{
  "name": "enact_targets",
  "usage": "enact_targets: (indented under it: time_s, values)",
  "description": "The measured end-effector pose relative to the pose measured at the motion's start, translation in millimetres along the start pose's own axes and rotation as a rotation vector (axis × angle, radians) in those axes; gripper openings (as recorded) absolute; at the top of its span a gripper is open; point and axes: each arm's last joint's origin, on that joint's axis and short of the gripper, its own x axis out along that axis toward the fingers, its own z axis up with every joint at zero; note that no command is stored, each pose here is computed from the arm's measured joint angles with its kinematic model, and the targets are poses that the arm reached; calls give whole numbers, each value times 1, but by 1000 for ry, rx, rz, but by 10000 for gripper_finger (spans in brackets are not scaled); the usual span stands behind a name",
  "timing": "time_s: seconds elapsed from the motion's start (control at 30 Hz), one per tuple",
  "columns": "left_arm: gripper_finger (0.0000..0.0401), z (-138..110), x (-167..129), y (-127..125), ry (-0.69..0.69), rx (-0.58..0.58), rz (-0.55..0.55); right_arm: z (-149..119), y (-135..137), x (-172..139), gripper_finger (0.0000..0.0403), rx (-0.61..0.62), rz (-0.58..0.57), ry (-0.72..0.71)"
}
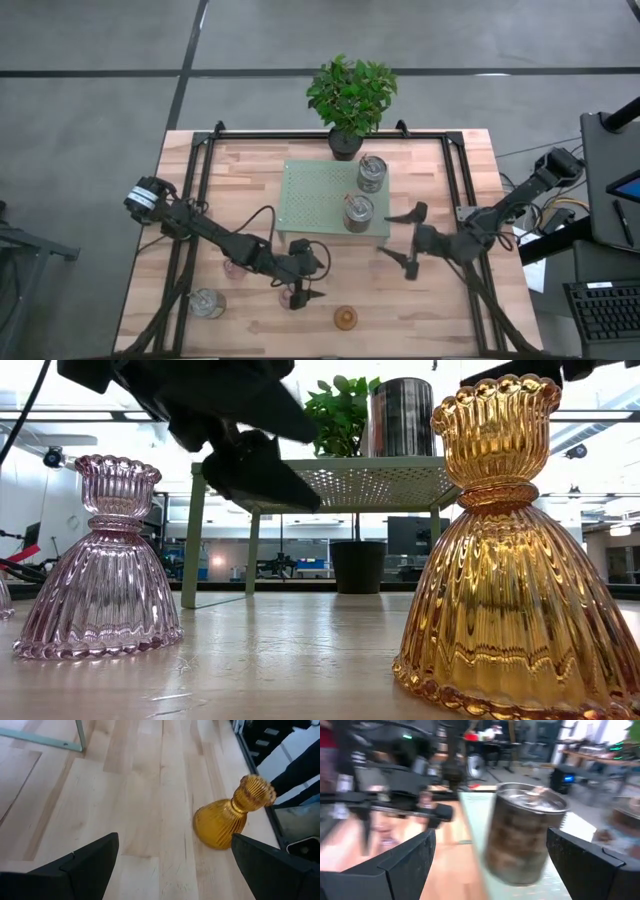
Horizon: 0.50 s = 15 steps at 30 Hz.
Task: Pick & Place candle stick holders
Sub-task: Align the left silver candle with the other silver candle on the shelf
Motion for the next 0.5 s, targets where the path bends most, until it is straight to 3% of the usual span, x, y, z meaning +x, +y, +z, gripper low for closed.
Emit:
enact_targets:
  time_s: [0.1,0.3,0.5]
  values:
    - [385,5,0,-2,-60,-10,-2,0,6,-3,368,26,128,11]
    - [385,17,-2,-7,-167,20,-33,-7,11,-2,368,173,183,65]
    - [361,27,-3,-9,-220,48,14,-7,15,-6,329,158,237,71]
